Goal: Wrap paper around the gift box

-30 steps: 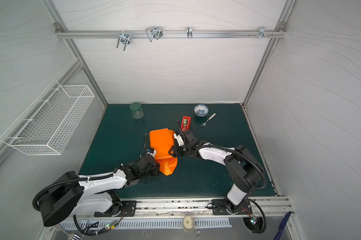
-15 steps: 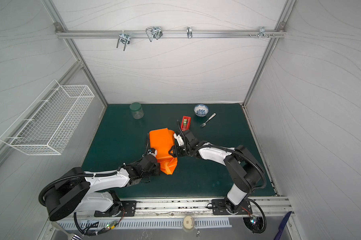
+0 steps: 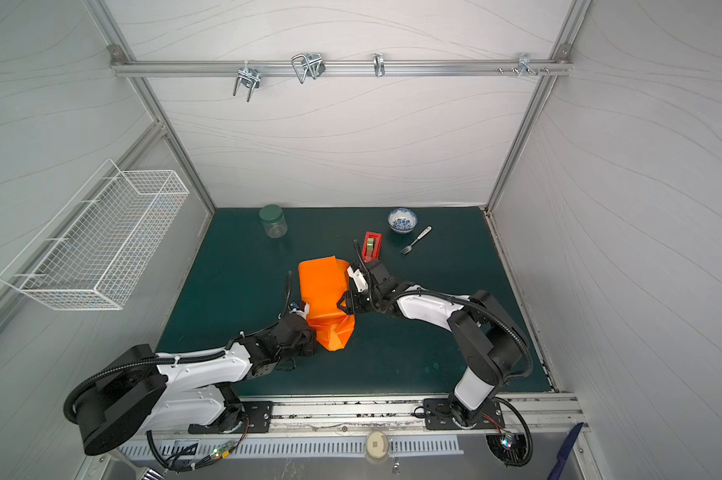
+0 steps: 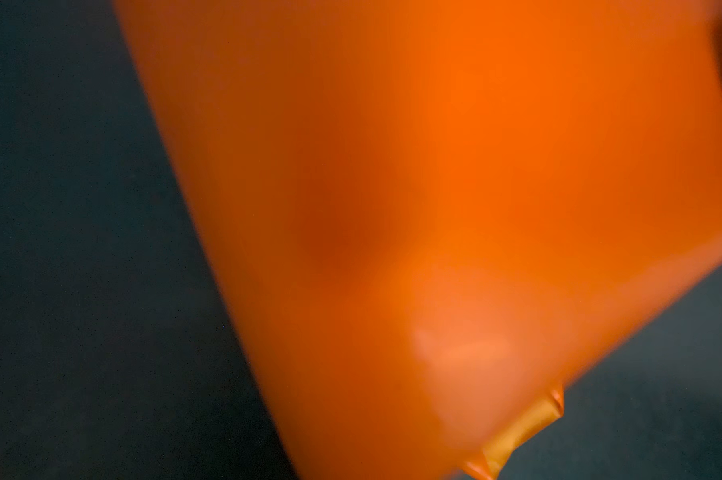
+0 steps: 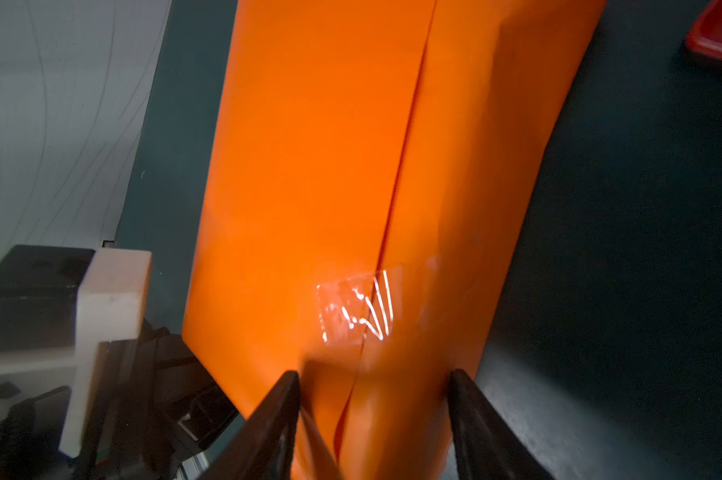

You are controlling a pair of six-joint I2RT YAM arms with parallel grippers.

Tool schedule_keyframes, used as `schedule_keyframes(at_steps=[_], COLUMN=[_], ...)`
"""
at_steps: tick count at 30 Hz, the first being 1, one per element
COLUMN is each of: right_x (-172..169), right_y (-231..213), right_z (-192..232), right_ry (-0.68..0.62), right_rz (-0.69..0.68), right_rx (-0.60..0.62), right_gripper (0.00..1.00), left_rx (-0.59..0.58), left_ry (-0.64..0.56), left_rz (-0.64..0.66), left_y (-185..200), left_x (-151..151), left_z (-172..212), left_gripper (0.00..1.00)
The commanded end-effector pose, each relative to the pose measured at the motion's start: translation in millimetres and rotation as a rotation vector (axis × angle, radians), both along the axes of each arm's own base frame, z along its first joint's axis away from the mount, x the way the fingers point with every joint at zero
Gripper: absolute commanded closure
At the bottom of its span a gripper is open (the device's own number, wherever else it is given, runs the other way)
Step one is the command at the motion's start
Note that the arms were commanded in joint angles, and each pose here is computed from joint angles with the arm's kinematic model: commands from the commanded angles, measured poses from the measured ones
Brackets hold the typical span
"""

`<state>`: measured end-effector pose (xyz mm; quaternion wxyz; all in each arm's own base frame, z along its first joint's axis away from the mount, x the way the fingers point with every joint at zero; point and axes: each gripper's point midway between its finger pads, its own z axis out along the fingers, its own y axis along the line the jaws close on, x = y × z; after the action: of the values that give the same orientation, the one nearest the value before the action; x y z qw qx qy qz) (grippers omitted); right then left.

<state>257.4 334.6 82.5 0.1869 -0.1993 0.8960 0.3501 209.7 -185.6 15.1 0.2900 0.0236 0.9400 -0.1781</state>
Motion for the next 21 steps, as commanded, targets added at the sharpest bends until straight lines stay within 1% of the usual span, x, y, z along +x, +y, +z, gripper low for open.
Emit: schedule_keyframes(at_steps=[1, 10, 14, 21], right_x=[-6.7, -6.1, -6.0, -6.8], right_y=[-6.2, -3.8, -4.1, -5.0], right_z=[-20.3, -20.1, -20.0, -21.7], right_ry=[0.045, 0.049, 0.049, 0.051], right_rz=[0.006, 0.008, 0.006, 0.006], right_rx=[-0.061, -0.054, -0.056, -0.057], right_gripper=[0.42, 0.42, 0.42, 0.42], left_rx=[0.012, 0.006, 0.002, -0.028], left_ry=[0.039, 0.067, 0.064, 0.027], left_rz=[-0.012, -0.045, -0.054, -0.067], left_y=[3.6, -1.7, -5.5, -15.6], left_x=[-11.9, -18.5, -17.1, -8.7], left_z=[-5.8, -6.2, -4.2, 11.0], left_gripper=[0.97, 1.00, 1.00, 1.00])
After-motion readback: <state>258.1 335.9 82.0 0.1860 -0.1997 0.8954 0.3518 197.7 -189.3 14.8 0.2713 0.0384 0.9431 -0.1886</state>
